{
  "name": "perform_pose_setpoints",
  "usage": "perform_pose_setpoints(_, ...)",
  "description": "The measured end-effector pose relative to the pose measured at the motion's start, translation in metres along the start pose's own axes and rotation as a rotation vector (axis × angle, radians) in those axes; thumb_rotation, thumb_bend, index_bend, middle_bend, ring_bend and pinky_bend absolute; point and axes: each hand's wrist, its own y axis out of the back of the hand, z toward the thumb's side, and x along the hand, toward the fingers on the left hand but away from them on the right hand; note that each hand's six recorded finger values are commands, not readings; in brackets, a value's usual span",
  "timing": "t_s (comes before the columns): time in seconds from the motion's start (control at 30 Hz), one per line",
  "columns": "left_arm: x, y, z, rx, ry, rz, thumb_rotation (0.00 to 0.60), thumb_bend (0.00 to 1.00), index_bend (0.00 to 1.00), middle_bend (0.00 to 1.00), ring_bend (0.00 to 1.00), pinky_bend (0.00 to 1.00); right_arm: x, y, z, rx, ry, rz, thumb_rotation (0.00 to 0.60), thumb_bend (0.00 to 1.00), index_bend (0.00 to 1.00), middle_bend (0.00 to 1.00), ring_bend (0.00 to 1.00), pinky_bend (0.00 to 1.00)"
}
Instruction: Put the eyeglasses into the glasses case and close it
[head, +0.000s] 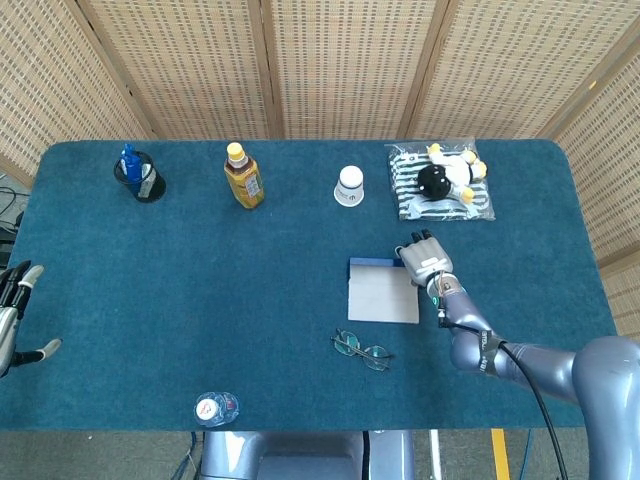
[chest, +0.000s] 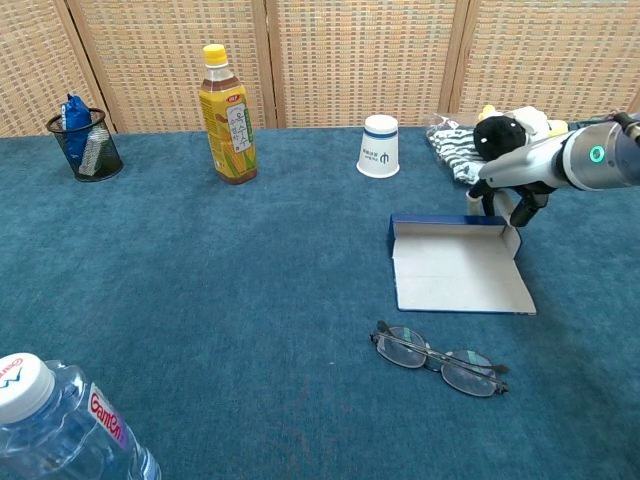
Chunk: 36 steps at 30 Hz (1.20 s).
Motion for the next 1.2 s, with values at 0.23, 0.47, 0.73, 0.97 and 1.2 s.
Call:
perform_pose_setpoints(0.23, -0.001, 0.002, 0.0, -0.005, 0.0, 0.004, 0.6, 0.0, 0.0, 0.0, 0.0, 0.0, 0.01, 0.007, 0.003, -0.073, 0.025, -0.02, 0.6, 0.13, 0.17, 0.0, 0.0, 0.03)
perform_pose_setpoints(0.47, -0.003, 0.004, -0.002, -0.018, 0.0, 0.007, 0.6, 0.0, 0.0, 0.0, 0.0, 0.0, 0.029, 0.032, 0.012, -0.169, 0.078, -0.212, 0.6, 0.03, 0.31, 0.0, 0.0, 0.03)
perform_pose_setpoints(0.73, -0.004, 0.005, -0.003, -0.026, -0.006, 0.007, 0.6, 0.0, 0.0, 0.0, 0.0, 0.0, 0.094, 0.019, 0.035, -0.24, 0.229, -0.434, 0.6, 0.31, 0.43, 0.0, 0.0, 0.03)
perform_pose_setpoints(0.97, -0.008, 0.008, -0.001, -0.028, -0.02, 0.018, 0.6, 0.0, 0.0, 0.0, 0.0, 0.0, 0.125, -0.03, 0.054, -0.297, 0.279, -0.365, 0.6, 0.31, 0.44, 0.0, 0.0, 0.03)
perform_pose_setpoints(1.2, -0.012, 0.009, 0.0, -0.027, -0.026, 0.025, 0.6, 0.0, 0.0, 0.0, 0.0, 0.0, 0.123, -0.052, 0.068, -0.258, 0.29, -0.329, 0.6, 0.31, 0.45, 0.0, 0.0, 0.03)
